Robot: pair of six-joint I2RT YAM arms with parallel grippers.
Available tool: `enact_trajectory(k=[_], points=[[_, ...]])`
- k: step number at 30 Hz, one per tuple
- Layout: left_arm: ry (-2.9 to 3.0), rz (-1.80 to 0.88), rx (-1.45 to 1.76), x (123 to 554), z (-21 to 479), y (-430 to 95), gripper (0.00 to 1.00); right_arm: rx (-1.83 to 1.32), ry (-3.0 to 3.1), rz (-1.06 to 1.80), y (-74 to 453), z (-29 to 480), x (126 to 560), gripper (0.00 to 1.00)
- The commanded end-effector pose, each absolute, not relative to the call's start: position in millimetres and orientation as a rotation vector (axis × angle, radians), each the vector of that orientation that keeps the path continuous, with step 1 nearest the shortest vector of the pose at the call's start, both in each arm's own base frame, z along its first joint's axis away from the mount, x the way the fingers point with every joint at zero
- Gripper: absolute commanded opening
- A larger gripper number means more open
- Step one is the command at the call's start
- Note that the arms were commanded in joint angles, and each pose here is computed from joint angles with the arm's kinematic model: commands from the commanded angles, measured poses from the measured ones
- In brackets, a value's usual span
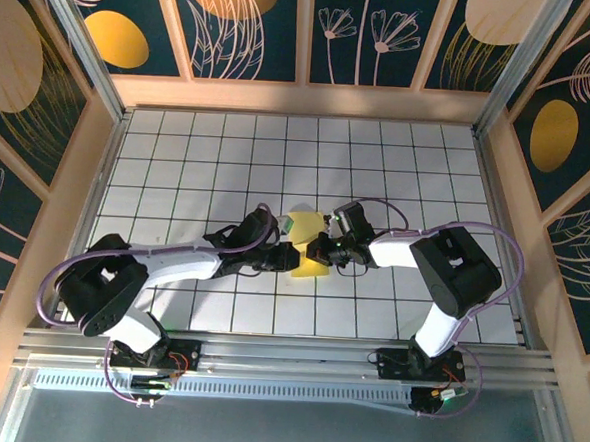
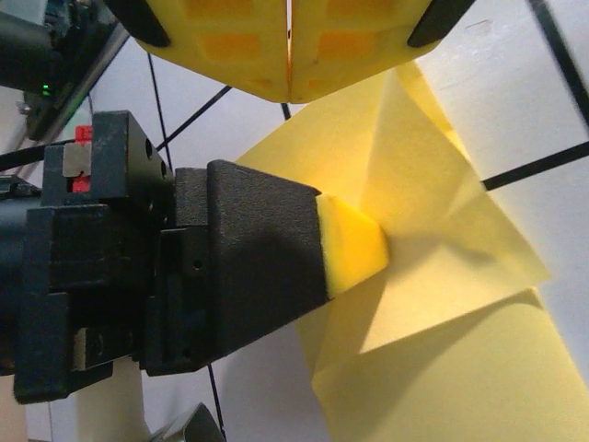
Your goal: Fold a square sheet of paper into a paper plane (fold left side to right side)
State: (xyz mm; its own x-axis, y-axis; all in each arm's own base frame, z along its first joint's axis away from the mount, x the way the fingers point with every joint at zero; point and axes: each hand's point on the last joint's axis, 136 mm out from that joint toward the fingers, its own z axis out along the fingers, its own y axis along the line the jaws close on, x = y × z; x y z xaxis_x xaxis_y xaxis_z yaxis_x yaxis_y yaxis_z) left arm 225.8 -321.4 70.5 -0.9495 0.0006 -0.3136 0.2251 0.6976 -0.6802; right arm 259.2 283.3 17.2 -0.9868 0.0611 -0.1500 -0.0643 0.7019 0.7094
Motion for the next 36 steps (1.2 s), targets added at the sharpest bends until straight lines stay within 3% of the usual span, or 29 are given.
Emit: enact_trajectory(k=[1, 20, 36], points=[[2.614, -1.222, 0.17, 225.1, 72.0, -335.9, 0.08, 0.013, 2.806, 1.086, 274.0, 2.9, 249.3, 0.0], [2.708, -1.093, 0.144, 228.1, 27.3, -328.6, 0.04, 0.001, 2.819, 1.08, 275.0, 1.0, 247.8, 0.0], [2.729, -1.072, 0.128, 222.7, 18.0, -321.6, 0.04, -0.007, 2.828, 1.071, 275.5, 0.6, 248.1, 0.0]])
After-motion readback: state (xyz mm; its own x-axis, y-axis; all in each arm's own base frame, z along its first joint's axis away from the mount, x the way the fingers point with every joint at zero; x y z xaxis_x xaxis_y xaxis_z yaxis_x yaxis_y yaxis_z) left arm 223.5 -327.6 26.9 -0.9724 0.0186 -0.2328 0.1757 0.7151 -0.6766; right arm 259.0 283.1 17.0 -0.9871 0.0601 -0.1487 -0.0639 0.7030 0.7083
